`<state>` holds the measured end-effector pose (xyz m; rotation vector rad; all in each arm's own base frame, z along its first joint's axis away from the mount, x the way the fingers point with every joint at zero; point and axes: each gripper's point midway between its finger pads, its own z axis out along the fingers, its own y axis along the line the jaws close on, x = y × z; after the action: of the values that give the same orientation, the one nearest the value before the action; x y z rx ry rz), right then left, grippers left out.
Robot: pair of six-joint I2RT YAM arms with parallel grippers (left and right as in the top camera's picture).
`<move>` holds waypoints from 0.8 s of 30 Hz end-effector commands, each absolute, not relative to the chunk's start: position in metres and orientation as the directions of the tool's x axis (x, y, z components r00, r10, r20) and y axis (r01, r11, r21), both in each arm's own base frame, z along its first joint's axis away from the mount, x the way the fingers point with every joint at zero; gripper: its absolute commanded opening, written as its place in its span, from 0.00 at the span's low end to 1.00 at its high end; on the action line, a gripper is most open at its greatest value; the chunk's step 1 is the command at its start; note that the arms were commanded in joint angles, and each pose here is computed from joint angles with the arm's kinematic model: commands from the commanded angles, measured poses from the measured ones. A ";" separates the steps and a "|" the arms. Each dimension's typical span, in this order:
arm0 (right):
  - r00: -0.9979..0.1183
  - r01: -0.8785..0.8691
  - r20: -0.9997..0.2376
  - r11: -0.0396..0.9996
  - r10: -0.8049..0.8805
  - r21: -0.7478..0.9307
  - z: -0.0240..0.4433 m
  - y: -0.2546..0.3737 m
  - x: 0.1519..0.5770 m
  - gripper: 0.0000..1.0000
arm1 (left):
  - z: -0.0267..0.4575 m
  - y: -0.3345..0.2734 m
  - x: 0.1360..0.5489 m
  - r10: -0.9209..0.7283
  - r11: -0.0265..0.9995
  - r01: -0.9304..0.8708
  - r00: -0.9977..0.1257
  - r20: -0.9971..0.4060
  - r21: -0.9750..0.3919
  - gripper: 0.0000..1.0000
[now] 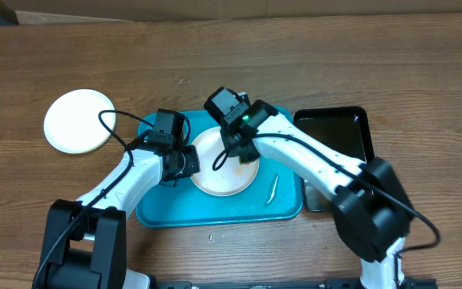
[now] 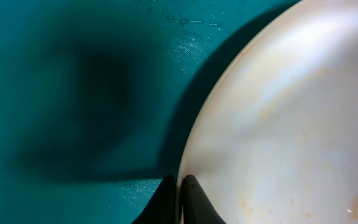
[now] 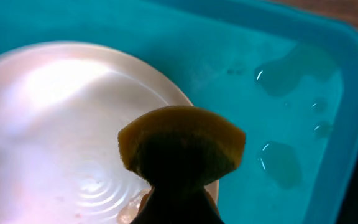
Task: Clean dirty plates on tray and stack at the side
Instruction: 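Scrub the held white plate with the sponge in the right gripper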
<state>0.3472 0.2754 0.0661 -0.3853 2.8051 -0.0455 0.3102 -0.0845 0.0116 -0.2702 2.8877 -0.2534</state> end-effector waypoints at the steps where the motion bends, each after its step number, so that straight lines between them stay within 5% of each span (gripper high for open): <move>1: -0.930 -0.234 -0.266 0.966 -0.255 -0.107 0.044 0.272 0.346 0.04 | 0.012 -0.087 0.310 -0.192 0.968 -0.150 -0.959 -0.207 -0.203 0.08; 5: -0.946 -0.199 -0.236 0.973 -0.222 -0.117 0.027 0.270 0.343 0.05 | 0.012 -0.087 0.310 -0.191 0.968 -0.149 -0.959 -0.207 -0.203 0.08; 9: -0.950 -0.200 -0.220 0.973 -0.222 -0.116 0.022 0.270 0.341 0.18 | 0.012 -0.087 0.310 -0.191 0.968 -0.149 -0.959 -0.207 -0.203 0.08; 18: -0.953 -0.203 -0.206 0.972 -0.224 -0.116 0.029 0.270 0.340 0.04 | 0.012 -0.088 0.310 -0.190 0.967 -0.148 -0.960 -0.205 -0.206 0.11; 24: -0.965 -0.184 -0.166 0.975 -0.204 -0.125 0.012 0.262 0.329 0.04 | 0.012 -0.088 0.310 -0.189 0.968 -0.146 -0.960 -0.206 -0.206 0.10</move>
<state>0.3336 0.2642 0.0240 -0.3246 2.9255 -0.1489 0.3097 -0.0869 0.0118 -0.2675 2.8903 -0.2739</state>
